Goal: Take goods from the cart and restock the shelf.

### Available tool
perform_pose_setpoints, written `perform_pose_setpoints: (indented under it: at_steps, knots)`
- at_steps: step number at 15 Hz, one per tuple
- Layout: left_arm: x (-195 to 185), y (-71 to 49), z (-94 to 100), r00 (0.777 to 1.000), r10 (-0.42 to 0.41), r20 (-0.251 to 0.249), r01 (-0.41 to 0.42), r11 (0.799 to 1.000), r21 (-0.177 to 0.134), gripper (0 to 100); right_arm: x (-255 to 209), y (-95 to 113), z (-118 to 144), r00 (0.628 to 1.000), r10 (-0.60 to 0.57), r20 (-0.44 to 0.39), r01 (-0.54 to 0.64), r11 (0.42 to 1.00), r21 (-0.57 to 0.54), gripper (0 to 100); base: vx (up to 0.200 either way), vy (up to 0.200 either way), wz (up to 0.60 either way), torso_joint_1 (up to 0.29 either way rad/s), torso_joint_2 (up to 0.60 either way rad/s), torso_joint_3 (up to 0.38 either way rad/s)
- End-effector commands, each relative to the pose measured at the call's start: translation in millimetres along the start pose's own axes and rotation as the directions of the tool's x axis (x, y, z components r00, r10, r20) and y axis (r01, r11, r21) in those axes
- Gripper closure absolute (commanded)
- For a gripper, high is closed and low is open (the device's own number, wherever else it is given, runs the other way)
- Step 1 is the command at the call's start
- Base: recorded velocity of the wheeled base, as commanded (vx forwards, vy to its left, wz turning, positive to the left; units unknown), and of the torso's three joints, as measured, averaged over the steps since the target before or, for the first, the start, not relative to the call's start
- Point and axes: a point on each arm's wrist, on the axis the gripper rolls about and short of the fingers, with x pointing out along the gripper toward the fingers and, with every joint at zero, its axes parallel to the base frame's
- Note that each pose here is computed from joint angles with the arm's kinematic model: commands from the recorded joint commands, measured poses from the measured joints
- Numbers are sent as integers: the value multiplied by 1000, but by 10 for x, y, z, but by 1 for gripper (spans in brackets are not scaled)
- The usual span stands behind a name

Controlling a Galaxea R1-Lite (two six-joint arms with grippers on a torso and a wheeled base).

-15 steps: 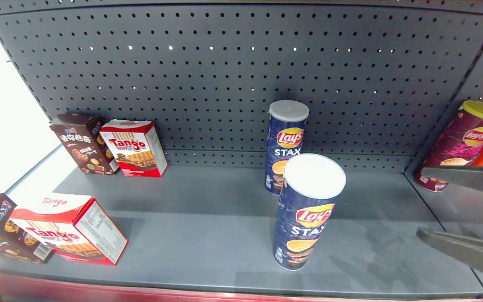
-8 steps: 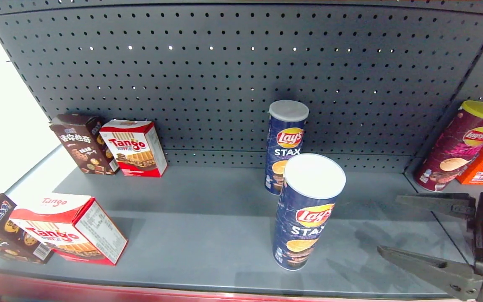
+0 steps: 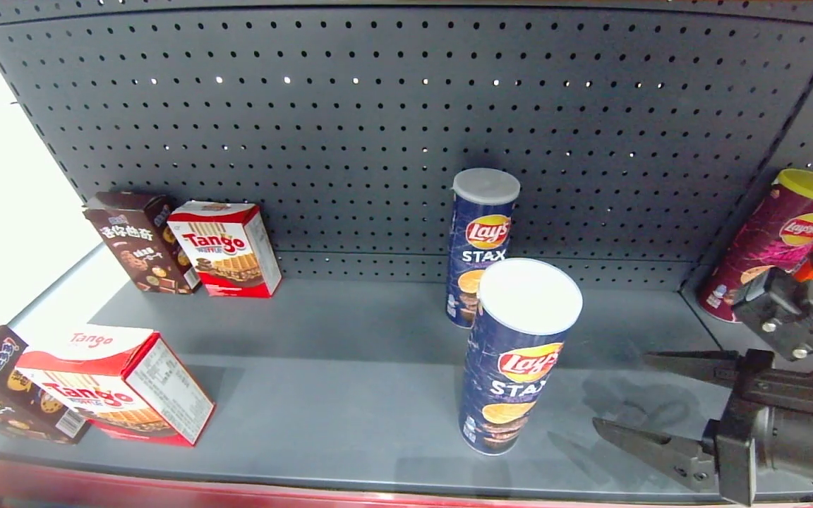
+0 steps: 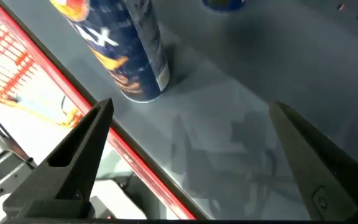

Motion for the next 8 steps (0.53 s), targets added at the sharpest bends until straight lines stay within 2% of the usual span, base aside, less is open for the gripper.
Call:
perform_pose_setpoints:
  at_steps: [1, 6, 8]
  knots:
    - [3, 0, -3, 1000, 1, -3, -1, 1000, 1, 0, 139, -12, -40, 999, 1, -49, -1, 1000, 4, 0, 0, 0, 0, 0, 0, 0]
    - [3, 0, -1, 1000, 1, -1, -1, 1000, 1, 0, 333, -44, -63, 994, -45, -94, 46, 999, 3, 0, 0, 0, 0, 0, 0, 0]
    - [3, 0, -1, 1000, 1, -1, -1, 1000, 1, 0, 384, -119, -69, 991, -76, -107, 78, 997, 16, 0, 0, 0, 0, 0, 0, 0]
